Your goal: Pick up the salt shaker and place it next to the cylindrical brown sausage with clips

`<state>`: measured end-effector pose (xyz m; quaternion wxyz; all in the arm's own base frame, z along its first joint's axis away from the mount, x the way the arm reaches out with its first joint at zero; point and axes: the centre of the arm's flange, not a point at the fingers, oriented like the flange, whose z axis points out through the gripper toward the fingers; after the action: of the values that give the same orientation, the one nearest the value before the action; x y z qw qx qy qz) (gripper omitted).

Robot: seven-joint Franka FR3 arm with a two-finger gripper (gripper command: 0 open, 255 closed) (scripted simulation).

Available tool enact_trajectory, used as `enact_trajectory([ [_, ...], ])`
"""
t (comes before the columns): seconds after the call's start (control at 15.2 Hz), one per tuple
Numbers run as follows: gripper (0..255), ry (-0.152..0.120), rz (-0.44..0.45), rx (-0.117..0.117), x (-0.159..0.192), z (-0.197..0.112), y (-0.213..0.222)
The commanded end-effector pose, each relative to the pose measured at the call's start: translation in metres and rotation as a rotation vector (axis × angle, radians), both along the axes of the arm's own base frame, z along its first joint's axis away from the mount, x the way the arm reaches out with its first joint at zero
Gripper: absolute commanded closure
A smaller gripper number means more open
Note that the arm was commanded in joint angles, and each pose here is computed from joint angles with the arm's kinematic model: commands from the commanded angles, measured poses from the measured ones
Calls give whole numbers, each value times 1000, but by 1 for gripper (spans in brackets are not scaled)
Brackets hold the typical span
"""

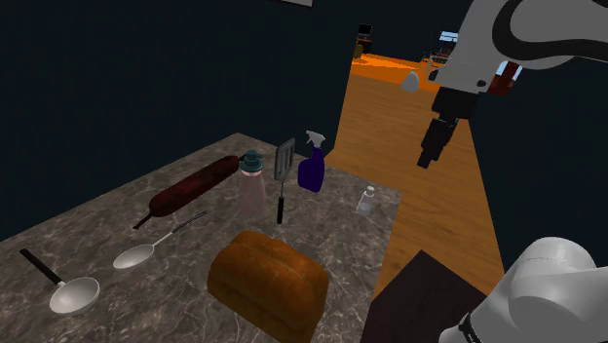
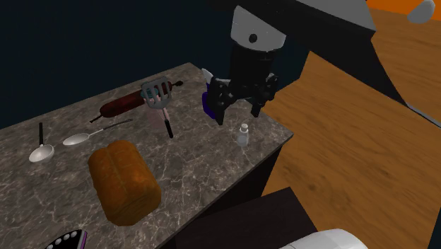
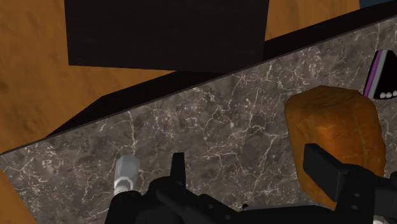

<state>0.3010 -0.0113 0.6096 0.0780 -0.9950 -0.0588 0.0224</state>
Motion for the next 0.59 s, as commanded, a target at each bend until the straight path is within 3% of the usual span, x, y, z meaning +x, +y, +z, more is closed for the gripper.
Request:
enact_trajectory([
  [0.0,0,0,0,0,0,0,0],
  [0.53,0,-18,-86,-30,57,-77,-33],
])
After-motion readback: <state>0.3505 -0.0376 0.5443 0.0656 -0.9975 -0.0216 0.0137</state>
